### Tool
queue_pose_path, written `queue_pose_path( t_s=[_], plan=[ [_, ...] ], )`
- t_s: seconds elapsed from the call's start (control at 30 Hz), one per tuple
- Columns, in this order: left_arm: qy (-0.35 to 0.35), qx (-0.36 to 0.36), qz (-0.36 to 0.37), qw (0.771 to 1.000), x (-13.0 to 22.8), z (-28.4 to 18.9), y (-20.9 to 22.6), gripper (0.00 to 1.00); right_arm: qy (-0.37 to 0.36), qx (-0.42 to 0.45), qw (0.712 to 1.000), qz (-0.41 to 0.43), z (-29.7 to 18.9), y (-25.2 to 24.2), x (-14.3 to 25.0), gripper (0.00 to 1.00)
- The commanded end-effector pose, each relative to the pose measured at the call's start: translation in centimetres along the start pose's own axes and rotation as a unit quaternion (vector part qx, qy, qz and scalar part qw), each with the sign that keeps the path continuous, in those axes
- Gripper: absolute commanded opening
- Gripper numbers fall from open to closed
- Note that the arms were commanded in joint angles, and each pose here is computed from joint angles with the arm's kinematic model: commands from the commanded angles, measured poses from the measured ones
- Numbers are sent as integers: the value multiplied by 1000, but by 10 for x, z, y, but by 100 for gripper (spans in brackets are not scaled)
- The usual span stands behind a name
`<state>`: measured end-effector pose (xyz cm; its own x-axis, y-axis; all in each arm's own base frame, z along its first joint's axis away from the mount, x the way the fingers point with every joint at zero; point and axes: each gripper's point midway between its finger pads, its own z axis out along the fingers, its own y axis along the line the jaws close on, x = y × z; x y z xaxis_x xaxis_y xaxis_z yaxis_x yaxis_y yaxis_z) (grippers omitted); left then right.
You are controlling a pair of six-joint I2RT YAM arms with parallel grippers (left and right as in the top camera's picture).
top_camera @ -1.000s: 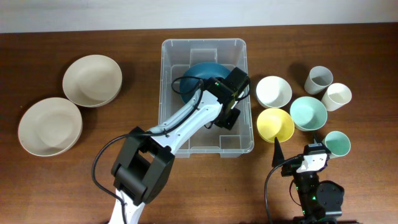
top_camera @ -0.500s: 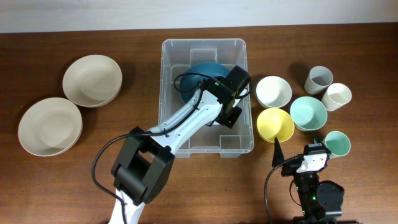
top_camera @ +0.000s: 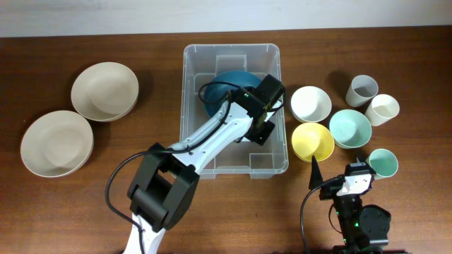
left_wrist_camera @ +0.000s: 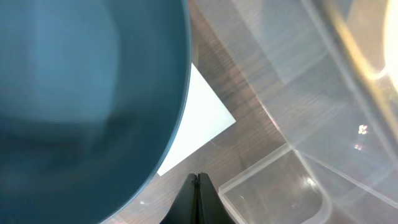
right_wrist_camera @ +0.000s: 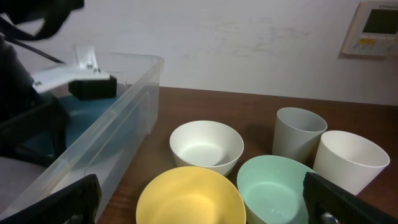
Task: Pack container
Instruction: 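Lower the teal plate flat into the container and release it, then withdraw the left gripper from the container toward the cream plates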
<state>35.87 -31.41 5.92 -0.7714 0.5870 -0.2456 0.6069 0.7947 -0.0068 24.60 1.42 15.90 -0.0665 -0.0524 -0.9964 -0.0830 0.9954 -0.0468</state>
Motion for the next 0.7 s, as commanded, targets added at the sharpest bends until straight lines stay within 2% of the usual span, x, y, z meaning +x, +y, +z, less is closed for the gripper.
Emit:
queue_pose_path(
  t_s=[0.0,0.2,0.47,0.67],
  plan=[
    [21,0,5,1000,6,19,5,1,1,1,1000,0,0,0,2,99],
    [18,-22,-14,1000,4,17,26,1,1,1,1000,1,0,0,2,99],
    [16,-34,-84,996,4,16,64,0,1,1,1000,1,0,0,2,99],
    [8,-18,-91,996,-1,6,65,1,1,1,1000,0,0,0,2,99]
  ],
)
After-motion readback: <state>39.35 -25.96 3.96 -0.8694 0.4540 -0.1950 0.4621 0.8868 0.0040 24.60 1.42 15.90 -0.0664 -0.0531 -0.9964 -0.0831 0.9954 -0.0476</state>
